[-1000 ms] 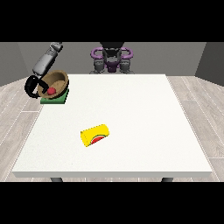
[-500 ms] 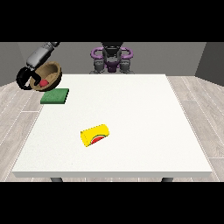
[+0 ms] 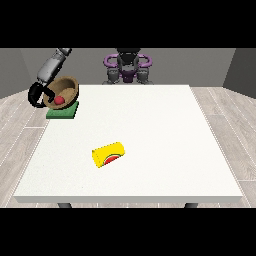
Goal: Pick the cup and pour the ball into the bowl, then pick the bowl and place it on the pad
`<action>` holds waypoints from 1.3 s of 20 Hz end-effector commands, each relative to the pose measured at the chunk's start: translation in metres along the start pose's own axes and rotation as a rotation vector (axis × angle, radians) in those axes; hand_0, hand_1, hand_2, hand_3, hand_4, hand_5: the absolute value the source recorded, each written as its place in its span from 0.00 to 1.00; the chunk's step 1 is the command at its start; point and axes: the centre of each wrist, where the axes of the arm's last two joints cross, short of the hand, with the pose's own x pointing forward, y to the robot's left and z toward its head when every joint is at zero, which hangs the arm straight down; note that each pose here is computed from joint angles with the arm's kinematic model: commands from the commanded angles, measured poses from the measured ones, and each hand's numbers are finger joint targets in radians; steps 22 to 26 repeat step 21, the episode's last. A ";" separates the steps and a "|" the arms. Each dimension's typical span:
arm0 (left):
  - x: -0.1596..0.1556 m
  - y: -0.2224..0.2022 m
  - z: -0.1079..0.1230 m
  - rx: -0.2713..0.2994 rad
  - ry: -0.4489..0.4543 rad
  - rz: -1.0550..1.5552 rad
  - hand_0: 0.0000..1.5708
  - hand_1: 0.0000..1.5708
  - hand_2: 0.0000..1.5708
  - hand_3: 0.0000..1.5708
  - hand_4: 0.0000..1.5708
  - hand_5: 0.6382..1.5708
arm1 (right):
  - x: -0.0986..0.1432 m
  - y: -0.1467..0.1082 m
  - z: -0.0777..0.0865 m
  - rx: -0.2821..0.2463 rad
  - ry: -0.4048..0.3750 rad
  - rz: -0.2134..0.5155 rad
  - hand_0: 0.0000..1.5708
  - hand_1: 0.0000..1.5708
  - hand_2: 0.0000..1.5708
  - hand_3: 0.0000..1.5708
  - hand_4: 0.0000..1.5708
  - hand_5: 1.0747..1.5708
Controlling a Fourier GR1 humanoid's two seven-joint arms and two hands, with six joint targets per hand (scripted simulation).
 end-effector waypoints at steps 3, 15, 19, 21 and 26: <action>-0.009 -0.001 0.007 0.023 0.010 -0.003 0.00 0.00 0.00 0.00 0.00 0.95 | -0.015 -0.006 0.004 0.017 0.104 -0.159 1.00 1.00 1.00 0.89 0.65 0.99; 0.057 0.007 -0.003 0.016 -0.118 -0.012 0.00 0.00 0.00 0.00 0.00 0.94 | 0.021 -0.070 0.009 -0.230 0.012 -0.152 0.40 0.40 0.34 0.52 0.00 0.90; 0.028 0.019 0.005 0.022 -0.035 -0.011 0.00 0.00 0.00 0.00 0.00 0.94 | 0.051 -0.084 0.006 -0.189 0.010 -0.168 0.17 0.17 0.24 0.30 0.00 0.82; 0.000 -0.003 0.014 0.033 -0.002 -0.021 0.00 0.00 0.00 0.00 0.00 0.94 | 0.054 -0.094 0.010 -0.174 0.042 -0.166 0.09 0.09 0.18 0.24 0.00 0.79; 0.000 -0.003 0.014 0.033 -0.002 -0.021 0.00 0.00 0.00 0.00 0.00 0.94 | 0.054 -0.094 0.010 -0.174 0.042 -0.166 0.09 0.09 0.18 0.24 0.00 0.79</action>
